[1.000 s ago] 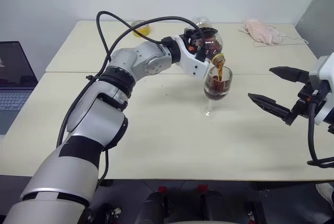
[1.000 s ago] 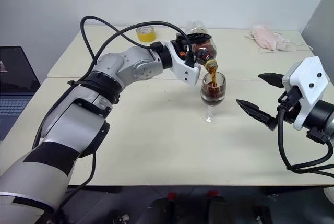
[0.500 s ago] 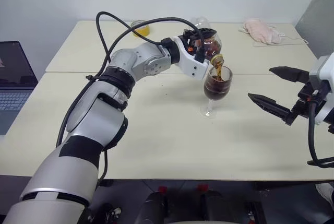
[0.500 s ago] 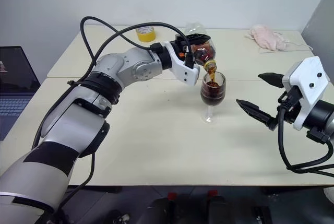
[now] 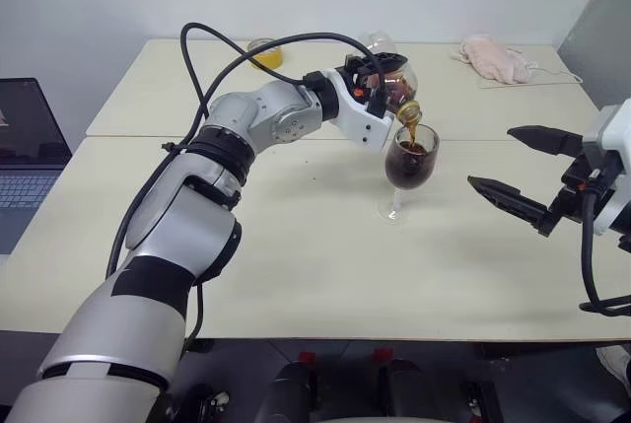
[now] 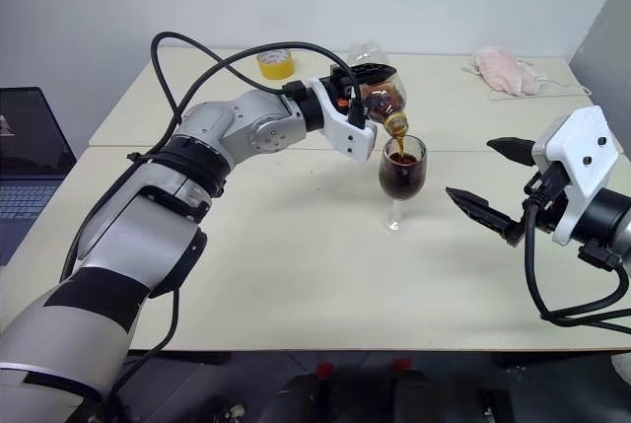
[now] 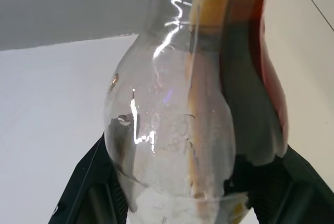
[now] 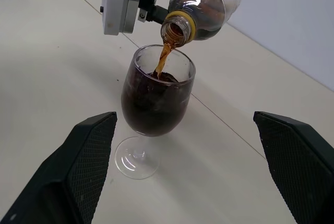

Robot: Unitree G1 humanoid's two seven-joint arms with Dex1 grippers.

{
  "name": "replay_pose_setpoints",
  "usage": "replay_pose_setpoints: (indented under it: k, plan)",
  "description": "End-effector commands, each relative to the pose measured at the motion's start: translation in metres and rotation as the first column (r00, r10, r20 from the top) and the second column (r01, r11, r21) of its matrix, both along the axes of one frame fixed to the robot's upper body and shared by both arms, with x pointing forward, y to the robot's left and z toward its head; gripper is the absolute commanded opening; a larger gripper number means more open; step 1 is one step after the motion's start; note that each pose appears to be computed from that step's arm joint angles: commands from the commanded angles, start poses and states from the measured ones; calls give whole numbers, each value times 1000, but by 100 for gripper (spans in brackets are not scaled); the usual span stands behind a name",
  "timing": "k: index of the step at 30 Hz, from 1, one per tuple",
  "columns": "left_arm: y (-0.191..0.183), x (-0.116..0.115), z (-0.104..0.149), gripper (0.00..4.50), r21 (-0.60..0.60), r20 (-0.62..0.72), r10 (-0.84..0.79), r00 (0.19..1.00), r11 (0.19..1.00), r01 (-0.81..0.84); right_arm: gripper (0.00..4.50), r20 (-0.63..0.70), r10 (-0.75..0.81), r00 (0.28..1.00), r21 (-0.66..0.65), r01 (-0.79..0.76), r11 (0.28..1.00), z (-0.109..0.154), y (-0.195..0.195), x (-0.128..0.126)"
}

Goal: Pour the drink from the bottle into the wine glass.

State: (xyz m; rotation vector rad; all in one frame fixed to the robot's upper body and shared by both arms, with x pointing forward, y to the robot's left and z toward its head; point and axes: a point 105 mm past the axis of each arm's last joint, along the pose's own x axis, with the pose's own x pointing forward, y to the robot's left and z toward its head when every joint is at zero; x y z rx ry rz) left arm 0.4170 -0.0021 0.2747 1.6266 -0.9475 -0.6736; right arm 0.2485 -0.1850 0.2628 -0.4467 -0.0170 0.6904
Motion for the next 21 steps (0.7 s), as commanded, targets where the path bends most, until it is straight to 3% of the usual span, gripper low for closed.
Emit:
replay_pose_setpoints:
  k: [1, 8, 14, 21]
  plan:
    - [-2, -3, 23, 274, -38, 46, -10, 999, 999, 11, 450, 55, 6, 998, -11, -6, 1000, 11, 1, -2]
    - [-1, -3, 25, 274, -56, 35, -7, 999, 998, 9, 450, 58, 7, 998, -8, -6, 1000, 11, 2, -2]
    - [-3, -4, 33, 274, -203, -98, -39, 994, 979, 18, 450, 56, 7, 998, -9, -7, 1000, 11, 2, -1]
    - [-2, -4, 31, 274, -209, -130, -46, 990, 978, 18, 450, 54, 4, 999, -11, -3, 1000, 11, 1, -1]
